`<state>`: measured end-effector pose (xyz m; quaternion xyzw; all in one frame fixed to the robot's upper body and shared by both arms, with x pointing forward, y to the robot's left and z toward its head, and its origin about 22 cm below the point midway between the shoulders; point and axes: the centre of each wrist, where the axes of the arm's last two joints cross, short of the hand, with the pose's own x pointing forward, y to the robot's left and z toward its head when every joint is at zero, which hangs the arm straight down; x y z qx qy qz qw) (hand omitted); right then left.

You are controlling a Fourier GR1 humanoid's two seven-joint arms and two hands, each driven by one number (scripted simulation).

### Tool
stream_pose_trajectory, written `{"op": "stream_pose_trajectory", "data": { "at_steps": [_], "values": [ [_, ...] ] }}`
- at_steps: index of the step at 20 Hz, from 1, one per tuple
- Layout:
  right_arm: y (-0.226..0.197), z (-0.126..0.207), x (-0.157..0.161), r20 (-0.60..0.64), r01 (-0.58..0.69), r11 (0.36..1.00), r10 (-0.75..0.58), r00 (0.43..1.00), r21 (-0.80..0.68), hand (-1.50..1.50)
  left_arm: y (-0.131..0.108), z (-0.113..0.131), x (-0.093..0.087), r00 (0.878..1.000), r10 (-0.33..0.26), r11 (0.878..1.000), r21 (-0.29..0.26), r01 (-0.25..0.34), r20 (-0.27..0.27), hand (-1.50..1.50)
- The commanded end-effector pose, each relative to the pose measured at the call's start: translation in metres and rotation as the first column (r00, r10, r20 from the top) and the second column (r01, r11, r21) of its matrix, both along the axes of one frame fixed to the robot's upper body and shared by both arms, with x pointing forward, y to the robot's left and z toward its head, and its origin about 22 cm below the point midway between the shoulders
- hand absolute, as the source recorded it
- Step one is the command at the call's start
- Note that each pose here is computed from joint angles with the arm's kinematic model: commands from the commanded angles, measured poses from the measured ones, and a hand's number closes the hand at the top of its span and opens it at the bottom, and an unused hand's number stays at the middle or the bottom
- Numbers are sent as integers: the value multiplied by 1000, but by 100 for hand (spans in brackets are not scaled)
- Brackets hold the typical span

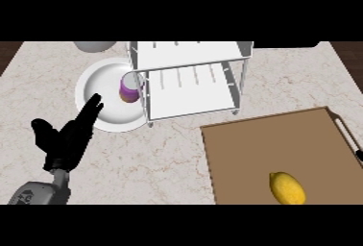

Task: Pick the lemon from the tray and place it in the tiered basket

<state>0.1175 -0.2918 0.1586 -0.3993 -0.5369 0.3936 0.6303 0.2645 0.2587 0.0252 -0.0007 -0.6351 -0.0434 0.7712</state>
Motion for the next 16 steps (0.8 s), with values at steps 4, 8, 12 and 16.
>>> {"op": "stream_pose_trajectory", "data": {
  "at_steps": [4,8,12,16],
  "values": [
    [35,20,-14,-6,96,979,-98,995,-179,-150,-26,1,4,996,-84,996,-30,84,12,0],
    [41,16,-8,-47,140,962,-155,987,-236,-150,-36,1,9,995,-99,994,-48,100,15,0],
    [55,15,-7,-71,156,962,-176,982,-222,-150,-35,3,17,996,-88,995,-47,88,13,0],
    [66,-10,-6,-134,146,959,-182,974,-242,-150,-40,-1,15,995,-104,993,-49,104,8,0]
  ]
}}
